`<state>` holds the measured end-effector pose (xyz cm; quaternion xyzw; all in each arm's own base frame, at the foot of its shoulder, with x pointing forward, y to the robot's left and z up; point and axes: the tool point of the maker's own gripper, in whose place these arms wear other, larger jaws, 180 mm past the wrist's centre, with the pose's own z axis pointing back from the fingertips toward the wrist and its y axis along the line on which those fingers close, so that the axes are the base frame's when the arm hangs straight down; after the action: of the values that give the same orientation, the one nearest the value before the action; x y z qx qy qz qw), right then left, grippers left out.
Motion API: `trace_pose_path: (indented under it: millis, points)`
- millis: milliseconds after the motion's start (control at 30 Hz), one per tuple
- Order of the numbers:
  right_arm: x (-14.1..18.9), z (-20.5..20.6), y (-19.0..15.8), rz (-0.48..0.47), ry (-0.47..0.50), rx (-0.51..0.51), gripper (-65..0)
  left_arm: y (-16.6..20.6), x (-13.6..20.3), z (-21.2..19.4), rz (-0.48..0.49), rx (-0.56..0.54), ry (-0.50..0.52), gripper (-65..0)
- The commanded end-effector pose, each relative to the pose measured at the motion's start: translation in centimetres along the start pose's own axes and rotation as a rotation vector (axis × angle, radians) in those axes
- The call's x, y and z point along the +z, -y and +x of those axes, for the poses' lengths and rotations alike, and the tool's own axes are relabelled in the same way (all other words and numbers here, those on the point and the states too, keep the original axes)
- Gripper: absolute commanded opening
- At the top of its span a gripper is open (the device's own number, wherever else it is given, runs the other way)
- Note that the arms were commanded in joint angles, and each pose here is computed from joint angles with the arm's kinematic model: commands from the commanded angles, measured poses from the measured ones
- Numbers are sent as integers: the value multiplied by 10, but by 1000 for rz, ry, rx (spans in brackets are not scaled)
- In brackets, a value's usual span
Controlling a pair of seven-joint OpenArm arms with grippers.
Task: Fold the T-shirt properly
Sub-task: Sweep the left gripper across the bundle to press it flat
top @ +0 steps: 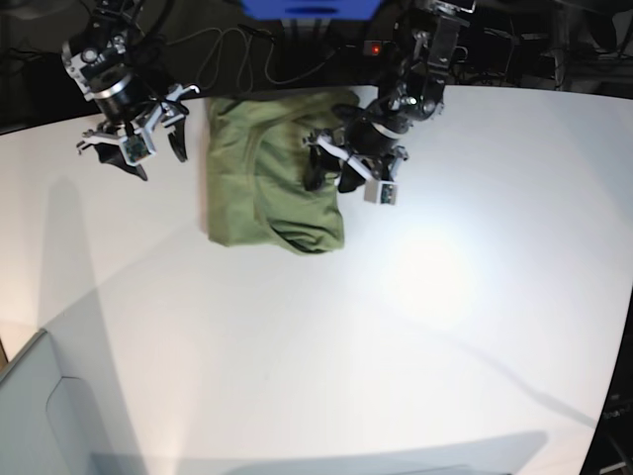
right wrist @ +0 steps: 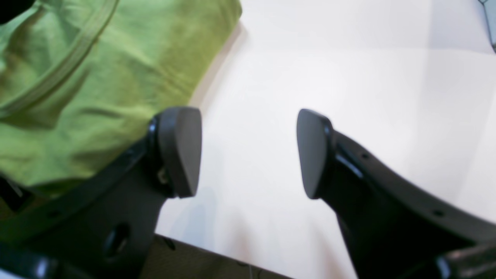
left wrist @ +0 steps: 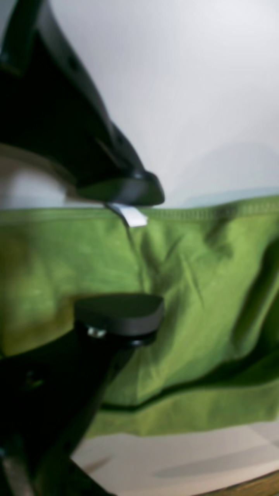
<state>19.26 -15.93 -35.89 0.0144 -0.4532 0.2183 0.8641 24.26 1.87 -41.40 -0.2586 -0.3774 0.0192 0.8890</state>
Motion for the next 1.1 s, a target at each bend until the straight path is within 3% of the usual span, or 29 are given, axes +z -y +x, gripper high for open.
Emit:
trace_pose_path:
  millis: [0,300,667,833,1067]
  points:
    - [2,10,3,-8,41,3,-281,-1,-2,-5,8,6,-20,-297]
    - [1,14,3,-10,51,5,-281,24,-17,-39,-60,-20,-121,-315]
    - [1,15,5,-15,54,10,-281,27,-30,-21,-74,-59,-100,-650]
    - [3,13,9,-27,49,9,-282,20,-51,-23,-68,-103,-146,-650]
    - [12,4,28,-87,26,1,-281,42,-80,-20,-160,-403,-238,-650]
